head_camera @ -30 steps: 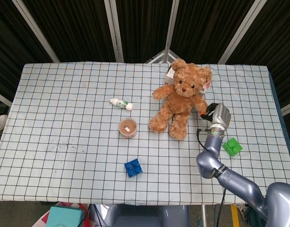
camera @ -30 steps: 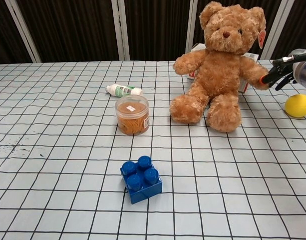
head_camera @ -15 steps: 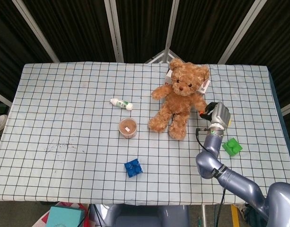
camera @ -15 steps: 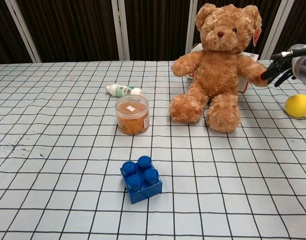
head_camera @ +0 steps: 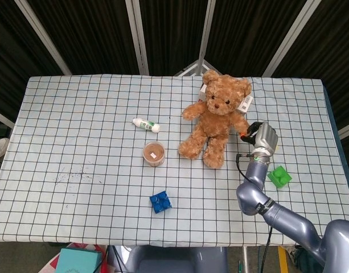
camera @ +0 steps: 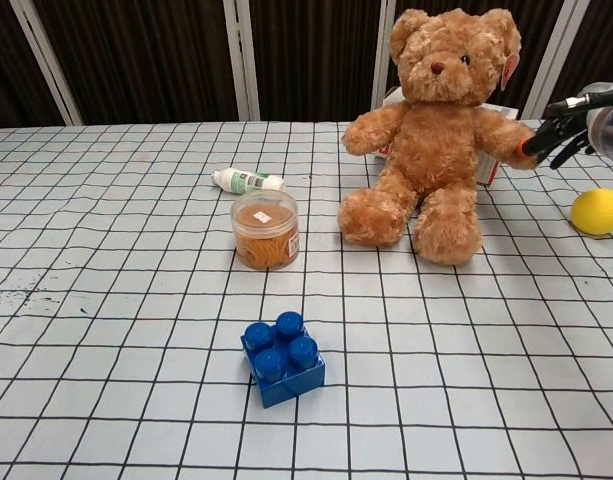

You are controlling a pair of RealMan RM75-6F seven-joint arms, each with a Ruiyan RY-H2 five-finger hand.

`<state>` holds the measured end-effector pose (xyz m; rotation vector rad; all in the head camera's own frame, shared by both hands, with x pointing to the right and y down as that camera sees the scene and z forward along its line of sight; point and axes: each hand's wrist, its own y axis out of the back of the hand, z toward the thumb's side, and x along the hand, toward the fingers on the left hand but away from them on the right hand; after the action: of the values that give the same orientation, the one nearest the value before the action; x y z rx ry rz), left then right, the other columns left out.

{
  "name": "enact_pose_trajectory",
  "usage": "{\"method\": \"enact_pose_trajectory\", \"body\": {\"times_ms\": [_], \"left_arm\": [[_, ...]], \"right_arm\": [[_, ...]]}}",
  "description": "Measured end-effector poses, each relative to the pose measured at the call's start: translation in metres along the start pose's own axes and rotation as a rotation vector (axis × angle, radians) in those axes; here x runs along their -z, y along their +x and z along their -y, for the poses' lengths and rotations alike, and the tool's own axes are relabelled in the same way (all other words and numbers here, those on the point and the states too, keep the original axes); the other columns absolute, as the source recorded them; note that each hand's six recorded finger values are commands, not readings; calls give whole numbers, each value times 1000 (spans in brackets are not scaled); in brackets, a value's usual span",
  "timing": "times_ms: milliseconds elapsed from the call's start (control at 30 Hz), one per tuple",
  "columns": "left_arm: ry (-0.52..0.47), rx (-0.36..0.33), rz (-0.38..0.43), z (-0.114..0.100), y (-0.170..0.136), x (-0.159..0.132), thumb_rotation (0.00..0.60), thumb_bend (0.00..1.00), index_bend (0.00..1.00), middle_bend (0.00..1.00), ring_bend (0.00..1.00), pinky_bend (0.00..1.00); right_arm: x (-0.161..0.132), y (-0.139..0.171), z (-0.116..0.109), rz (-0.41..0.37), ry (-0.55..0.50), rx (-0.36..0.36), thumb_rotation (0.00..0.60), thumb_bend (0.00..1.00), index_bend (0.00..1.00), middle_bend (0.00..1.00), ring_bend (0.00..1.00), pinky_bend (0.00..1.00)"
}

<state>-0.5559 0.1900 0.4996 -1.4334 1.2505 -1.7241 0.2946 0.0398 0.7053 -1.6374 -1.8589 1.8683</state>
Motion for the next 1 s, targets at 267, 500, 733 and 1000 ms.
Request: {"method": "enact_pose_trajectory", "body": {"times_ms": [267, 500, 733, 1000], "left_arm": [[-2, -1, -1, -1, 0, 1, 600, 173, 205, 62, 10, 136], [-3, -1, -3, -1, 0, 1, 600, 173, 205, 62, 10, 136], [-6, -4, -2, -2, 0, 1, 600, 173, 205, 62, 10, 136], [-7, -4, -2, -2, 0, 1, 600, 173, 204, 62, 10, 136]], "right_arm": [[1, -3, 0, 0, -6, 0, 600, 564, 687, 625, 568, 140], [-10, 4, -3, -33, -1, 2, 600, 569, 687, 625, 568, 140], [-4, 2, 2, -22, 9, -22, 600, 569, 655, 625, 560, 140], [-5, 4, 0, -54, 54, -59, 600, 313, 101, 296, 337, 39]]}}
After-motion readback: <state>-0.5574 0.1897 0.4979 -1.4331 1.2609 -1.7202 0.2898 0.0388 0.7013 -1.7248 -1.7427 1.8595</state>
